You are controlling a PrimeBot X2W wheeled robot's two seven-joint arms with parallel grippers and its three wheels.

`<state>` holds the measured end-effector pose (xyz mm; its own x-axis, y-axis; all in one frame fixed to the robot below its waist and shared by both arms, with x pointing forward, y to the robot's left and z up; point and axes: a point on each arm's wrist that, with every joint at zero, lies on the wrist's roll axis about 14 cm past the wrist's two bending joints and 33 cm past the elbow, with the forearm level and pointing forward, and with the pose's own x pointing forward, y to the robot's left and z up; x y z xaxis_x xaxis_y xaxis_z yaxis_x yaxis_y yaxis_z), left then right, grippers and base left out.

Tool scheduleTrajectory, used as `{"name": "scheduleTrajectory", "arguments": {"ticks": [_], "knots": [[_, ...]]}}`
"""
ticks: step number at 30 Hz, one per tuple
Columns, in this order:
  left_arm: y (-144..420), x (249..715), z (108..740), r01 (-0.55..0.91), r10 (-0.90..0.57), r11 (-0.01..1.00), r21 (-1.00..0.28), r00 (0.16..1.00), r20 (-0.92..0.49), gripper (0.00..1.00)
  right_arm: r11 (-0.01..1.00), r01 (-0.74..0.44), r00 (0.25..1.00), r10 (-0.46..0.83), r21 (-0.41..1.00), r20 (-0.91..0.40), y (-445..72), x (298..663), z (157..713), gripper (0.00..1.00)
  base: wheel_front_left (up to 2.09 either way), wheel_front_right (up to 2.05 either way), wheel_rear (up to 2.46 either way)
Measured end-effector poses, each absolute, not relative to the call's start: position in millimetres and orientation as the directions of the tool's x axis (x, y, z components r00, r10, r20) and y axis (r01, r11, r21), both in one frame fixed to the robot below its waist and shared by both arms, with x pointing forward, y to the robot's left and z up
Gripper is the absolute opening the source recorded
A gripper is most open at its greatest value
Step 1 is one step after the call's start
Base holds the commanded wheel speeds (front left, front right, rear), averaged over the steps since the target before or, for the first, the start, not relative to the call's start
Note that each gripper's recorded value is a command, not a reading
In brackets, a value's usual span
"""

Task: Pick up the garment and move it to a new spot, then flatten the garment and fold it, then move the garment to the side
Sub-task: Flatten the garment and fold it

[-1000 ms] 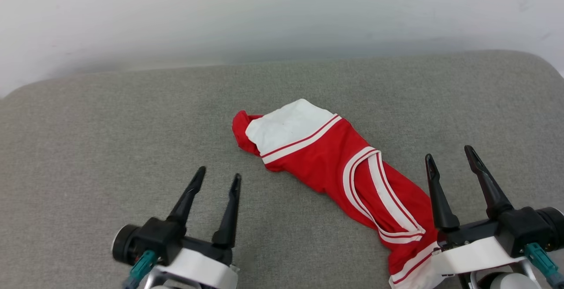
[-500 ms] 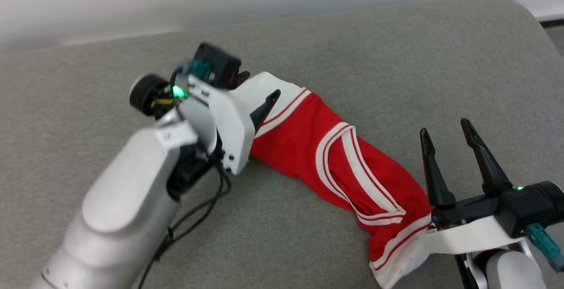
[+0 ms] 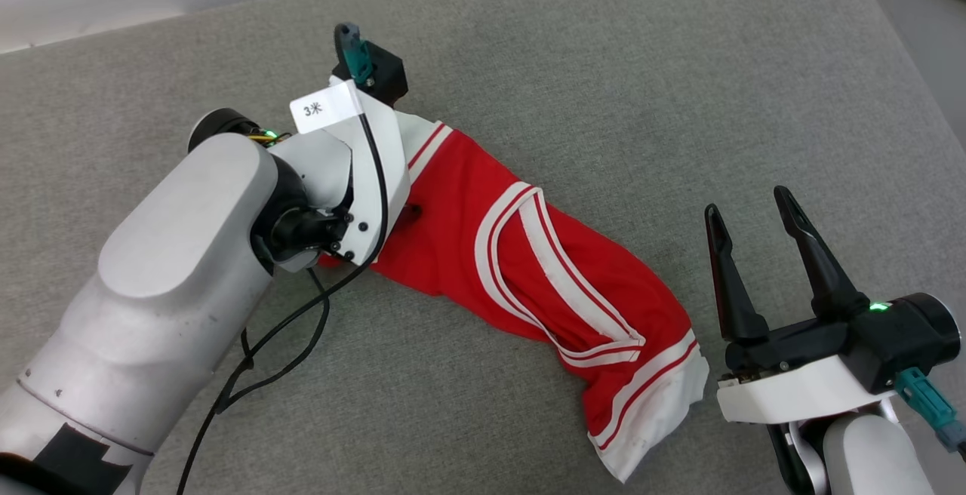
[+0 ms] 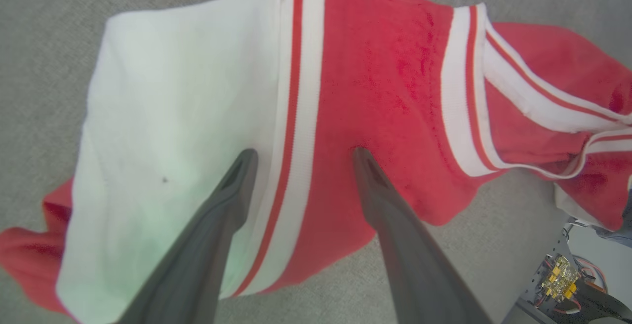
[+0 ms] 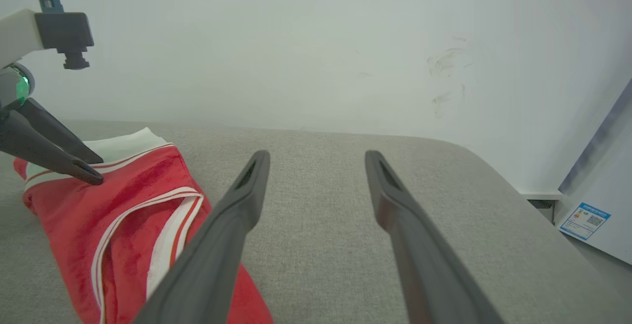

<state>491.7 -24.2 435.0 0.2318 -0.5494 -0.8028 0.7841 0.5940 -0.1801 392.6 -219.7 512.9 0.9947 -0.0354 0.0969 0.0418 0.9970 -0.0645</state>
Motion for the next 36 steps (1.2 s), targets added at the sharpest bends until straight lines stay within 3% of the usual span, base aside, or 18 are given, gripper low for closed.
{"name": "scheduleTrajectory", "arguments": {"ticks": [8, 9, 10, 11, 17, 27, 32, 36], "knots": [[-14, 501, 401, 0.790, -0.485, 0.599, -0.131, 0.227, -0.845, 1.00, 0.997, 0.046, 0.996, -0.042, -0.062, 0.074, -222, 396, 505, 1.00, 0.00, 0.00, 0.00], [-15, 500, 399, 0.787, -0.488, 0.601, -0.140, 0.223, -0.844, 0.85, 0.997, 0.046, 0.997, -0.041, -0.062, 0.072, -222, 397, 504, 1.00, 0.00, 0.00, 0.00], [-15, 500, 397, 0.785, -0.490, 0.603, -0.146, 0.220, -0.843, 0.20, 0.997, 0.045, 0.997, -0.040, -0.062, 0.071, -221, 397, 504, 1.00, 0.00, 0.00, 0.00], [-16, 500, 397, 0.783, -0.497, 0.603, -0.151, 0.221, -0.839, 0.00, 0.997, 0.043, 0.997, -0.039, -0.061, 0.071, -221, 398, 503, 1.00, 0.00, 0.00, 0.00], [-25, 506, 420, 0.780, -0.594, 0.606, -0.154, 0.316, -0.740, 0.00, 0.998, 0.019, 0.997, -0.014, -0.067, 0.077, -213, 401, 504, 1.00, 0.00, 0.00, 0.00], [-4, 515, 508, 0.751, -0.723, 0.657, -0.071, 0.600, -0.341, 0.00, 0.995, -0.057, 0.990, 0.066, -0.077, 0.126, -187, 406, 519, 1.00, 0.00, 0.00, 0.00], [35, 488, 516, 0.703, -0.697, 0.710, -0.048, 0.690, -0.195, 0.00, 0.992, -0.105, 0.983, 0.115, -0.074, 0.144, -169, 405, 524, 1.00, 0.00, 0.00, 0.00], [67, 446, 490, 0.644, -0.640, 0.763, -0.063, 0.738, -0.212, 0.00, 0.987, -0.146, 0.976, 0.155, -0.067, 0.150, -155, 401, 526, 1.00, 0.00, 0.00, 0.00]]}}
